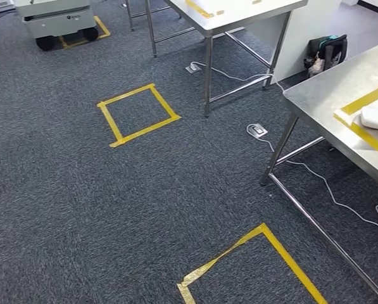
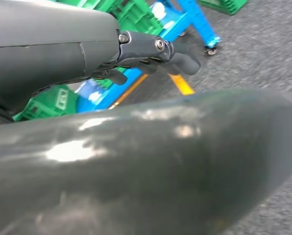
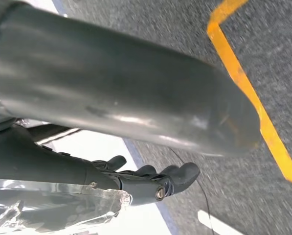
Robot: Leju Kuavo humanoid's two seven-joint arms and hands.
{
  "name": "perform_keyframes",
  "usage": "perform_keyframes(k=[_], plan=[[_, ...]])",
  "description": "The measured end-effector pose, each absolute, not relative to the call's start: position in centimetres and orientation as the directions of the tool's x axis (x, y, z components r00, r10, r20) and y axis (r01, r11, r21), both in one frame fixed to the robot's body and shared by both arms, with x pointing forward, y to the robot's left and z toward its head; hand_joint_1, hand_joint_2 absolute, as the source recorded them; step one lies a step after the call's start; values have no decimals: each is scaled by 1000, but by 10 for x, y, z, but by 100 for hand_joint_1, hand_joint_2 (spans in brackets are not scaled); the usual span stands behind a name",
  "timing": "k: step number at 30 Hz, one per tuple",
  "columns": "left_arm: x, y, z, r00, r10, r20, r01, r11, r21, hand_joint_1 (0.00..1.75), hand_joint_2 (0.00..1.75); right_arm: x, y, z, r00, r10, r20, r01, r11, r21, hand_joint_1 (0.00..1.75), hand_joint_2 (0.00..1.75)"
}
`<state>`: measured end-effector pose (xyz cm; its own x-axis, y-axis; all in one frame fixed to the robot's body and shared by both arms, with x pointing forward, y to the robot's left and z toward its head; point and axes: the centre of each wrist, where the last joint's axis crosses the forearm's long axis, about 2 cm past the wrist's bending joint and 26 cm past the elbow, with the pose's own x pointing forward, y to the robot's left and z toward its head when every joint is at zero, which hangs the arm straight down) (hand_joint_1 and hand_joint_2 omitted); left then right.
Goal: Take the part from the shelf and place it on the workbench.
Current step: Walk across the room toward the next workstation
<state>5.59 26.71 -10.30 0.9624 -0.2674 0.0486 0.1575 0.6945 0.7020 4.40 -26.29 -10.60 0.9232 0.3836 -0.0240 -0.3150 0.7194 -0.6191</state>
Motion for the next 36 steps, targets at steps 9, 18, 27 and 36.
perform_keyframes(k=[9,18,27,36], plan=[[59,266,-103,962,-269,56,154,697,701,0,0,43,-263,-106,925,380,-25,-313,721,-618,0,0],[60,267,-102,958,-278,63,155,694,704,0,0,44,-263,-106,926,377,-25,-313,728,-610,0,0],[59,257,-102,952,-296,72,166,702,692,0,0,43,-264,-106,938,344,-30,-293,745,-599,0,0],[59,254,-102,953,-293,74,164,708,687,0,0,41,-263,-107,938,345,-32,-295,748,-594,0,0]])
